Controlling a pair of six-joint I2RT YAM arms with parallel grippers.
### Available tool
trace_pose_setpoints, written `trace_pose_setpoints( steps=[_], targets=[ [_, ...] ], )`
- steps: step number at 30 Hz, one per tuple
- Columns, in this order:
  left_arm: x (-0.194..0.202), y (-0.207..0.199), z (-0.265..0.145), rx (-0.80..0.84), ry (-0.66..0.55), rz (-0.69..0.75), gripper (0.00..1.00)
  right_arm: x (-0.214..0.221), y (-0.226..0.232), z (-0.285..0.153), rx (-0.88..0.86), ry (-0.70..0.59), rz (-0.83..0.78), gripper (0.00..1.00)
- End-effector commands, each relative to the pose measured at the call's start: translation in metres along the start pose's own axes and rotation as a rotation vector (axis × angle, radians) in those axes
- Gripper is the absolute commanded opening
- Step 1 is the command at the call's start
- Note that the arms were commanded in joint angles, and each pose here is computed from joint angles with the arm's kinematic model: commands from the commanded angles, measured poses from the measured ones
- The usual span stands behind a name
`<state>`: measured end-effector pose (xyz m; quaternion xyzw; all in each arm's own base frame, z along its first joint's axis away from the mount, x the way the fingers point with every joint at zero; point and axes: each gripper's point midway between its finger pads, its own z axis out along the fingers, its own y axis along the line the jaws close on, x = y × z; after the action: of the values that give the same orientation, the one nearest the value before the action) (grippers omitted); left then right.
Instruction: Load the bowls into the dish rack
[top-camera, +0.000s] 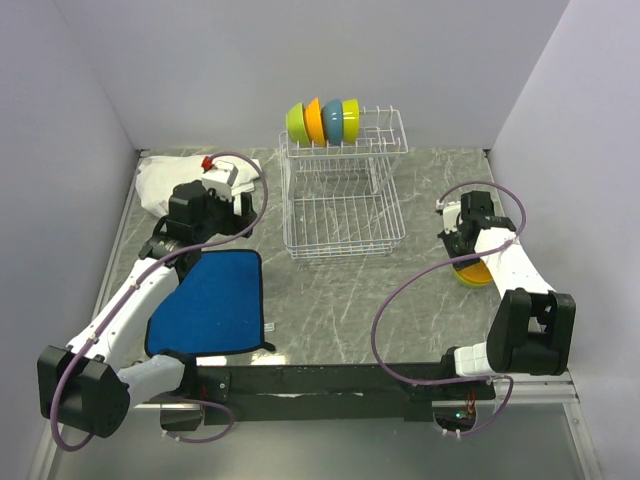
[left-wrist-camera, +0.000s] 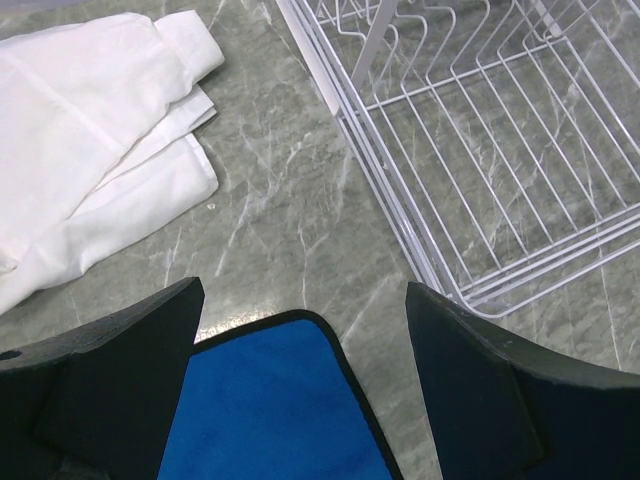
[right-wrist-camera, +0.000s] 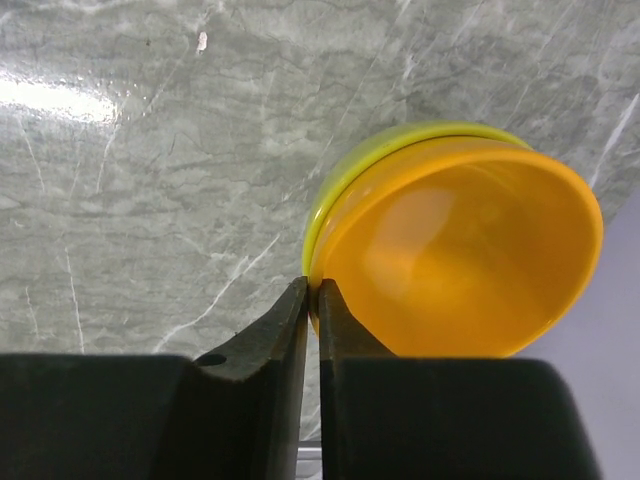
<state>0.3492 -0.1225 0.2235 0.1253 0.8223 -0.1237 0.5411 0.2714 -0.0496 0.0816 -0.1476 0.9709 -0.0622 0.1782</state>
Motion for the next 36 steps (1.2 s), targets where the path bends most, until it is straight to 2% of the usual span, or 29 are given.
trace_pose_setpoints(
  steps=[1,4,13,16,19,24,28,29,31,32,33,34,35,36],
  targets=[
    [-0.014,-0.002,-0.004,0.018,-0.060,-0.024,0.89,-0.006,-0.005,-0.002,0.010,-0.020,-0.009,0.07],
    [-0.017,-0.002,-0.004,0.020,-0.066,-0.022,0.89,-0.009,-0.009,-0.010,0.017,-0.032,-0.004,0.00],
    [-0.037,-0.005,-0.004,0.037,-0.129,-0.014,0.89,-0.046,-0.028,-0.091,0.088,-0.192,0.061,0.00],
    [-0.045,-0.006,-0.005,0.042,-0.155,-0.009,0.89,-0.075,-0.034,-0.131,0.092,-0.304,0.089,0.00],
    [-0.051,-0.008,-0.006,0.055,-0.167,0.001,0.89,-0.117,-0.036,-0.170,0.063,-0.478,0.098,0.00],
    [-0.050,-0.019,-0.009,0.117,-0.159,0.022,0.90,-0.195,-0.014,-0.239,-0.127,-0.833,0.056,0.00],
    [-0.039,-0.025,-0.004,0.166,-0.099,0.059,0.90,-0.232,0.001,-0.261,-0.281,-0.958,0.027,0.00],
    [-0.033,-0.024,-0.002,0.164,-0.072,0.064,0.90,-0.240,0.006,-0.255,-0.340,-0.957,0.048,0.00],
    [-0.031,-0.015,0.004,0.126,-0.052,0.114,0.90,-0.257,0.018,-0.266,-0.453,-1.032,0.005,0.00],
    [-0.028,-0.011,0.005,0.109,-0.036,0.126,0.91,-0.266,0.023,-0.260,-0.522,-1.024,0.042,0.00],
    [-0.030,-0.007,0.006,0.092,-0.032,0.155,0.91,-0.278,0.024,-0.271,-0.567,-1.088,0.022,0.00],
    [-0.030,-0.002,0.006,0.074,-0.022,0.166,0.91,-0.279,0.040,-0.276,-0.700,-1.099,-0.019,0.00],
    [-0.021,0.005,0.009,0.070,0.020,0.196,0.91,-0.284,0.045,-0.270,-0.835,-1.062,0.058,0.00],
    [-0.022,0.008,0.009,0.070,0.025,0.216,0.91,-0.299,0.042,-0.290,-0.871,-1.184,-0.015,0.00]
  ],
)
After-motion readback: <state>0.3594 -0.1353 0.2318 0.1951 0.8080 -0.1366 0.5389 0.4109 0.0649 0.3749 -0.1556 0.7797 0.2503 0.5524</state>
